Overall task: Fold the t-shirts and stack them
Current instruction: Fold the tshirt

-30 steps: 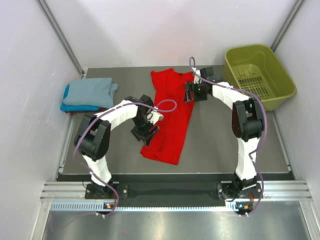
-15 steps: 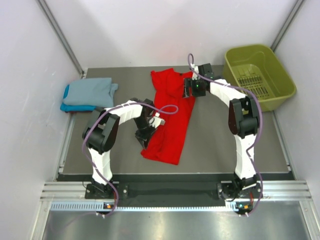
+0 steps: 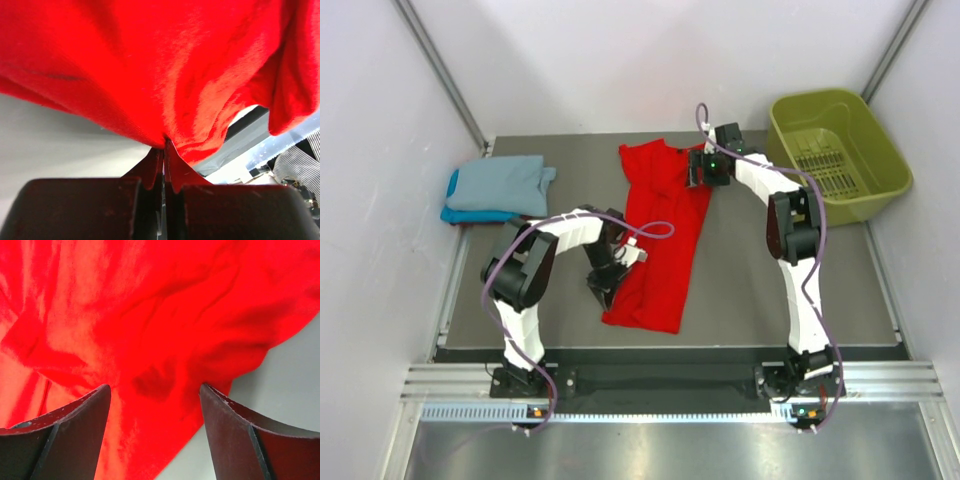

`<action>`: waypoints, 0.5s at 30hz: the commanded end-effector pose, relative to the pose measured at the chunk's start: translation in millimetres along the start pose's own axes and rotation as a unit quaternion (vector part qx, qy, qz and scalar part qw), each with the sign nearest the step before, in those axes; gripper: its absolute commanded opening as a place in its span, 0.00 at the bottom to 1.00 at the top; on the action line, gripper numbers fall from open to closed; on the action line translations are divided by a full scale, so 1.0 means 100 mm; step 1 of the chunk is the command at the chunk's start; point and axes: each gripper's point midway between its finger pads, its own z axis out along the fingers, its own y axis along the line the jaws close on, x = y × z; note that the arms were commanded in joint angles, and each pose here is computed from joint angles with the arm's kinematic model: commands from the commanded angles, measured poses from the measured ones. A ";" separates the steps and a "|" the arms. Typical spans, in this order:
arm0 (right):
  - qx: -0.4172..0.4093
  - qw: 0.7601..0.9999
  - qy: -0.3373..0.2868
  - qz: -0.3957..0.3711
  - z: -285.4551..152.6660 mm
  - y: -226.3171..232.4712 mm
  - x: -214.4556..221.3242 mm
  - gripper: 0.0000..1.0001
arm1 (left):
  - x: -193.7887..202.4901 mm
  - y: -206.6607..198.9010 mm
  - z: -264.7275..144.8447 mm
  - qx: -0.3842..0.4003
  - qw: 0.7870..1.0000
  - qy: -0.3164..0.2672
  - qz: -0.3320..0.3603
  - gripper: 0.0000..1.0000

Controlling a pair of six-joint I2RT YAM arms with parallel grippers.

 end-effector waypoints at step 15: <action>0.007 0.997 -0.075 -0.009 0.23 -0.24 -0.57 0.76 | -0.06 -0.28 -0.02 0.027 0.999 0.013 0.023 0.00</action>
